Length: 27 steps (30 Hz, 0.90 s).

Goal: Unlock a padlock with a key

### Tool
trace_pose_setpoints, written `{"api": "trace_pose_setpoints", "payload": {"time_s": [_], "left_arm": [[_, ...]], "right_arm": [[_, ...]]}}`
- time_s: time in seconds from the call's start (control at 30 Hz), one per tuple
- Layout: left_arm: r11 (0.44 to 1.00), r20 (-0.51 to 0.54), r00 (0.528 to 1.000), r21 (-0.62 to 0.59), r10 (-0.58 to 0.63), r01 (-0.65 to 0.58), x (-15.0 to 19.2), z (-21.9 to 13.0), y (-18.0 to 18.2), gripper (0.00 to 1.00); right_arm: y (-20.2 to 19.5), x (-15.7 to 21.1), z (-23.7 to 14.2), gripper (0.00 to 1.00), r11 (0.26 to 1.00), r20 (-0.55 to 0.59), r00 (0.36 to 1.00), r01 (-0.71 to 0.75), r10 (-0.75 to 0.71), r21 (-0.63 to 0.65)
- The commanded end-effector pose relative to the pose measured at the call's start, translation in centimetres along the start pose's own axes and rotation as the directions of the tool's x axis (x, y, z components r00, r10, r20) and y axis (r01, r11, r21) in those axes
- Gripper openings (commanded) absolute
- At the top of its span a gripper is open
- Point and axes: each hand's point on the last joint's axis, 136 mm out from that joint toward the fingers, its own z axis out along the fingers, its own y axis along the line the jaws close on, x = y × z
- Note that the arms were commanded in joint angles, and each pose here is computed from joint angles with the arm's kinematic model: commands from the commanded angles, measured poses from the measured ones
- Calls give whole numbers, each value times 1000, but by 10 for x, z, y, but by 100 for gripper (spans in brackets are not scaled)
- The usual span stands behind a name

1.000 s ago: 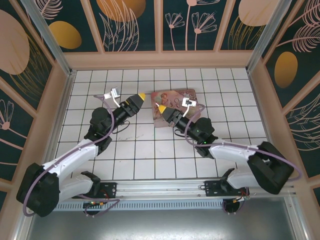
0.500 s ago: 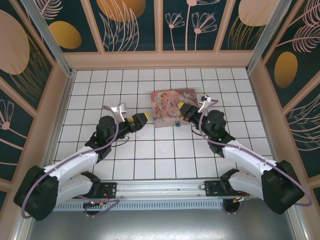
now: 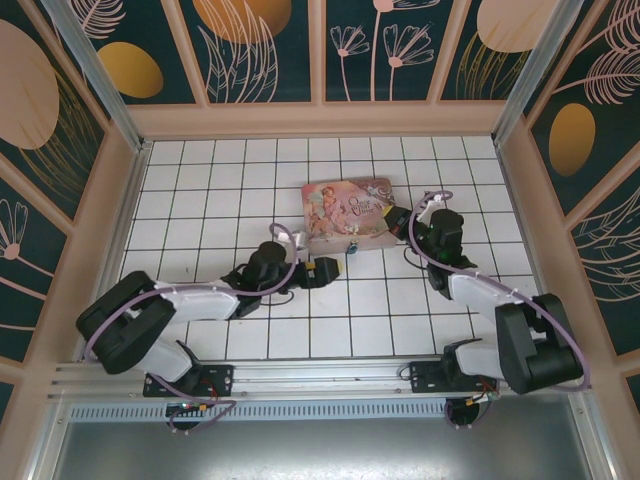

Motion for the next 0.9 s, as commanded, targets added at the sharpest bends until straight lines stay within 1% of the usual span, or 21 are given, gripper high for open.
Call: {"api": "trace_pose_setpoints", "payload": {"time_s": [0.0,0.2,0.33,0.37,0.43,0.6,0.73,0.87], "left_arm": [[995,47,996,52,82,-85,-13,15,-19,97],[989,32,989,30,144,-145,-16,39,-14,96],[983,39,983,22,179,-180,-21,47,-14,96],[983,21,983,4,181,-181,-16,52,-6,96],[981,12,981,-9,194,-194,-15,56,-2,96],[976,3,976,-35,217,-217,-14,59,5,96],[973,2,974,-53,225,-225,-13,59,10,96],[972,1,974,-67,228,-227,-13,59,14,96]], "right_arm": [[16,-20,4,0,996,41,999,7,-3,-89],[-2,-32,8,0,997,83,996,-15,21,-77],[-12,-40,8,0,995,119,992,-42,52,-85],[-15,-41,9,0,995,122,991,-50,60,-86],[-19,-42,11,0,995,124,990,-57,68,-86],[-28,-40,16,0,992,133,987,-82,95,-100],[-30,-33,21,0,985,111,986,-112,127,-130],[-32,-22,28,0,984,94,986,-124,136,-125]]}}
